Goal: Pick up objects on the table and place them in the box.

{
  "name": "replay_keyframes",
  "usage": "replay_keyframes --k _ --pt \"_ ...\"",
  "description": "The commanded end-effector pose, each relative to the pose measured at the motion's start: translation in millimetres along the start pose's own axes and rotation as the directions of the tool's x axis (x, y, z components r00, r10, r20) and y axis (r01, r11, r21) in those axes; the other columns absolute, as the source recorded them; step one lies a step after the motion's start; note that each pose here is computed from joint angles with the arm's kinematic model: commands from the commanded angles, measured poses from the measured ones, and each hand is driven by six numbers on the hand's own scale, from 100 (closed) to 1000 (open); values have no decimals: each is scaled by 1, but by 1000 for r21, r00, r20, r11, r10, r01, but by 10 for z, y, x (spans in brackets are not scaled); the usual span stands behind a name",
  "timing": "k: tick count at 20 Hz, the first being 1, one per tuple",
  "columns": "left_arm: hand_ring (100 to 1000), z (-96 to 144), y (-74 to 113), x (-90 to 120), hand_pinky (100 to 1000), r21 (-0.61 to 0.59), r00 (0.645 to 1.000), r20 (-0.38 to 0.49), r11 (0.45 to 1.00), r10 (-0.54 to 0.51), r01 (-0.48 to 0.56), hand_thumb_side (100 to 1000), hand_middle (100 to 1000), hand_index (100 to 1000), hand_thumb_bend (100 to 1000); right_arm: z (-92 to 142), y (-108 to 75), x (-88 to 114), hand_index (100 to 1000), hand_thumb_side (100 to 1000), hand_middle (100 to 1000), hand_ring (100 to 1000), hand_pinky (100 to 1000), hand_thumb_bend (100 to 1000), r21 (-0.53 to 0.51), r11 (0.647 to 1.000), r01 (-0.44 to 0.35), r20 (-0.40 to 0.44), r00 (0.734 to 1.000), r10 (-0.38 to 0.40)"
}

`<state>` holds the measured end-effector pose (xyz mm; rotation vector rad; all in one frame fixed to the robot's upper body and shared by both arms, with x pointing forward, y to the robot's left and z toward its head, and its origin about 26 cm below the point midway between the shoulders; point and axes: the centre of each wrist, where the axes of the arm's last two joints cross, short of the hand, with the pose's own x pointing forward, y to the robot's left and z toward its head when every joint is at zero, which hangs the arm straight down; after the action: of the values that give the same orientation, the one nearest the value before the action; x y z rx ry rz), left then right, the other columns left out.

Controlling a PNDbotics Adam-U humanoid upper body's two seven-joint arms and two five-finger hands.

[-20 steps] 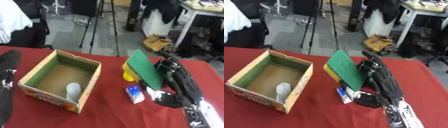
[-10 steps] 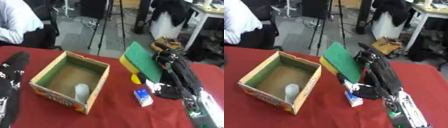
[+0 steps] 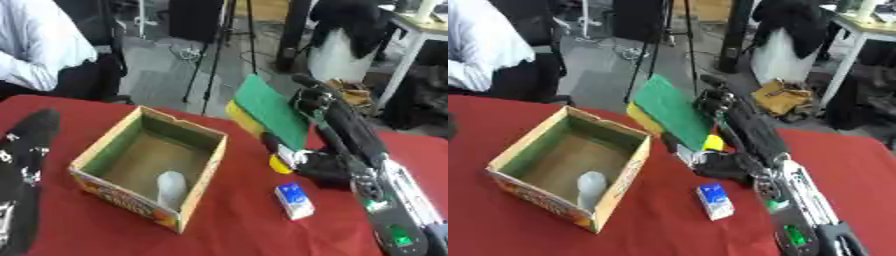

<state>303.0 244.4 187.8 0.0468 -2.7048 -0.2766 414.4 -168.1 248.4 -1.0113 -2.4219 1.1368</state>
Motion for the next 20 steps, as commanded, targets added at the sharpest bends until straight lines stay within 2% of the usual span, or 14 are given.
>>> replay_keyframes --k 1,20 --pt "942 -70 -19 50 1000 -7 999 33 1000 12 -12 866 875 824 100 -90 -76 -108 630 957 529 953 957 277 21 1000 -15 8 1000 15" --pt "946 -150 -95 64 1000 -39 997 59 998 59 -57 878 880 825 100 -566 -148 -283 623 950 519 948 951 265 99 994 -51 45 998 46"
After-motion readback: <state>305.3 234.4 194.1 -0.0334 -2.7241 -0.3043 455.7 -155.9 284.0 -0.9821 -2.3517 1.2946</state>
